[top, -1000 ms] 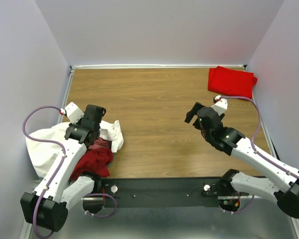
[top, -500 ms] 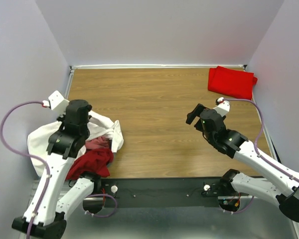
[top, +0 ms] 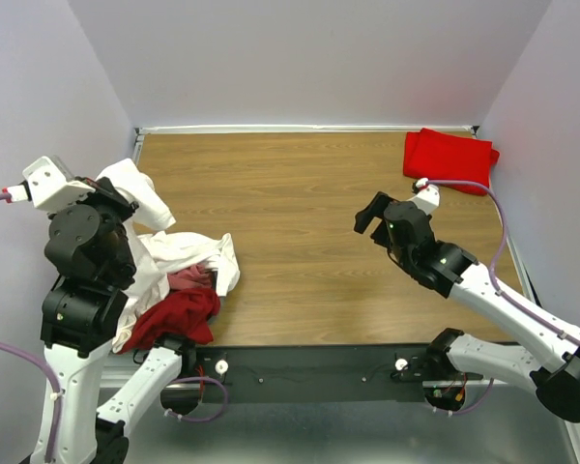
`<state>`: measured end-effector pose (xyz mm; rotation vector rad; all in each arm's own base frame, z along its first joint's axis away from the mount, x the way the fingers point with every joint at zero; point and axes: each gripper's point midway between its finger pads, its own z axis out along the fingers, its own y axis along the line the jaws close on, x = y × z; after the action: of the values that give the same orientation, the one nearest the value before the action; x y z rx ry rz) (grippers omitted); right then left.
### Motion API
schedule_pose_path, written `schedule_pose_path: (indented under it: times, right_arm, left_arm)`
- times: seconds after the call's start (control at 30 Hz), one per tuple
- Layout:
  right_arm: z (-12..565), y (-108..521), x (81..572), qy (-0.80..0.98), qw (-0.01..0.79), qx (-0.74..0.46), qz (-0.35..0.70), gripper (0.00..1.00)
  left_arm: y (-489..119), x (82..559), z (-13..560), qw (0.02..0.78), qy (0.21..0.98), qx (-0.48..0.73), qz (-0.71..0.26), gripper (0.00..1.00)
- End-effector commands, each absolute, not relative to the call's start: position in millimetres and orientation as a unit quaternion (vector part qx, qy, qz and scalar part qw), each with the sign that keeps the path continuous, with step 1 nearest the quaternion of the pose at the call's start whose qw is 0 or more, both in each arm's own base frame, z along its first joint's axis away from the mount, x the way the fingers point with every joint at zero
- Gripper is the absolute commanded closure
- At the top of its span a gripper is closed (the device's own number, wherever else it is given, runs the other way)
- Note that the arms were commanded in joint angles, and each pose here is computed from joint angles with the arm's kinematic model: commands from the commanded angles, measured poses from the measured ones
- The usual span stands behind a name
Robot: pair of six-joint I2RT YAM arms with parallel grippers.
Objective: Fold and stack the t-shirts
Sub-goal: Grab the tshirt from the pile
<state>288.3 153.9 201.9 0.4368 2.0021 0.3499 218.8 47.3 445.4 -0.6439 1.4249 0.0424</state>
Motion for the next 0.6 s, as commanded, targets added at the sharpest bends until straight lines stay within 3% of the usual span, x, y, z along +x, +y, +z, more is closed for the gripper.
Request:
schedule_pose_path:
  times: [0.0, 0.23, 0.57]
  right_arm:
    - [213, 158, 291, 0.832, 0.507, 0.170, 0.150, 0.00]
    - [217, 161, 297, 0.833, 0.510, 0.162, 0.142, 0.00]
    - [218, 164, 308, 0.835, 0.512, 0.157, 0.123, 0.00]
  left_arm:
    - [49, 209, 504, 0.773, 0.585, -0.246, 0.017, 1.00]
    - [37, 209, 574, 0.820, 0.542, -0.183, 0.010, 1.00]
    - [-12, 228, 679, 0.879, 0.463, -0.081, -0.074, 1.00]
